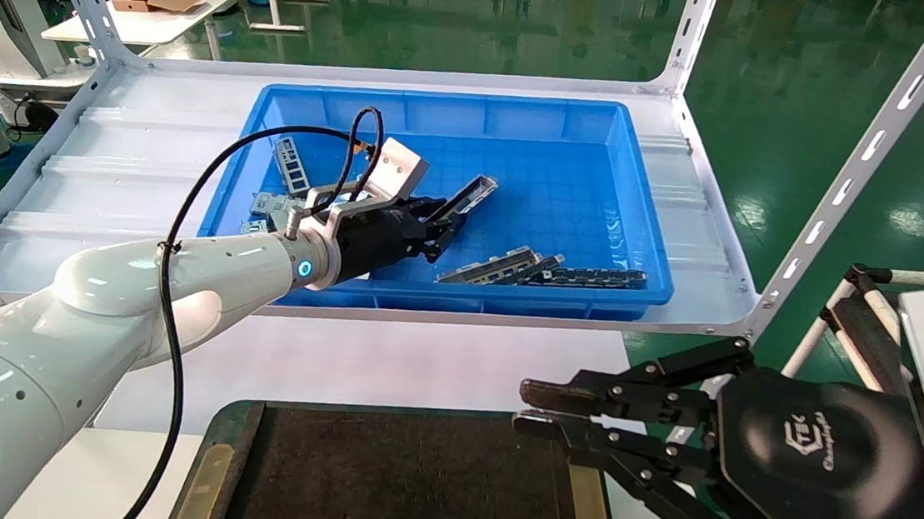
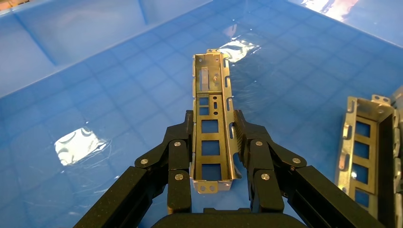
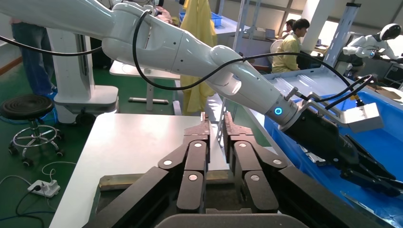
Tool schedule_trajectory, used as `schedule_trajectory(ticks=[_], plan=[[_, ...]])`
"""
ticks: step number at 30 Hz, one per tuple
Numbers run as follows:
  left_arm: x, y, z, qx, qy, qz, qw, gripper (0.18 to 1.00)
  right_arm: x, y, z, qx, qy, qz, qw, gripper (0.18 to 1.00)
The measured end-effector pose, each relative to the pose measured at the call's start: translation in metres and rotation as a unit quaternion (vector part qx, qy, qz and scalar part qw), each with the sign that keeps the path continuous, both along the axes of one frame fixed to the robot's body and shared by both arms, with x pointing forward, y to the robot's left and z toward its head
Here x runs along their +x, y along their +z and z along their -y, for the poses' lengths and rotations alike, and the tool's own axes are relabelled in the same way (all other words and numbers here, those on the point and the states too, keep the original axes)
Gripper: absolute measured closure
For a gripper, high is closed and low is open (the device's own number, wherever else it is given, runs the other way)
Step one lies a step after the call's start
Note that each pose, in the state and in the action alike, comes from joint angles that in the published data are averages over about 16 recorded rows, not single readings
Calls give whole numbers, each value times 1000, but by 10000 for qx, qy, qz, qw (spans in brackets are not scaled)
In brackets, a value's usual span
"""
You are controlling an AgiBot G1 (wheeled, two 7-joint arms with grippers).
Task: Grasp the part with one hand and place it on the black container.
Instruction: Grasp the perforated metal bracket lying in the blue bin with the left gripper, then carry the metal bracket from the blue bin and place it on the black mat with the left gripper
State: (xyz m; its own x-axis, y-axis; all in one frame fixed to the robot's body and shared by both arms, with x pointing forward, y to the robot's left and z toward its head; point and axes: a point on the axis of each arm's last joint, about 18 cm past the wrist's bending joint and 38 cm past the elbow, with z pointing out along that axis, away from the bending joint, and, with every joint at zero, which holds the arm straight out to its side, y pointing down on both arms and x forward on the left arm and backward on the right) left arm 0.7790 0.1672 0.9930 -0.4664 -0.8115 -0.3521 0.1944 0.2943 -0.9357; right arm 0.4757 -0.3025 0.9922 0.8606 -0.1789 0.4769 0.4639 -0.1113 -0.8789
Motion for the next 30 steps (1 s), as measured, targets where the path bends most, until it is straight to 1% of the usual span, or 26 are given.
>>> schedule_trajectory(ticks=[3, 10, 17, 22, 26, 30], plan=[[-1, 9, 0, -23, -41, 90, 9999, 824, 0, 0, 0, 0, 0, 0, 10000, 911], [-8, 37, -1, -44, -235, 371, 9990, 826, 0, 0, 0, 0, 0, 0, 10000, 965], [-26, 58, 1, 25, -822, 659, 9944, 827, 0, 0, 0, 0, 0, 0, 10000, 985], [-44, 64, 1, 62, -1395, 837, 9867, 827, 0, 0, 0, 0, 0, 0, 10000, 988], [-60, 62, -1, 92, -1878, 938, 9777, 827, 0, 0, 0, 0, 0, 0, 10000, 988], [-76, 56, -5, 90, -2285, 957, 9688, 827, 0, 0, 0, 0, 0, 0, 10000, 988]])
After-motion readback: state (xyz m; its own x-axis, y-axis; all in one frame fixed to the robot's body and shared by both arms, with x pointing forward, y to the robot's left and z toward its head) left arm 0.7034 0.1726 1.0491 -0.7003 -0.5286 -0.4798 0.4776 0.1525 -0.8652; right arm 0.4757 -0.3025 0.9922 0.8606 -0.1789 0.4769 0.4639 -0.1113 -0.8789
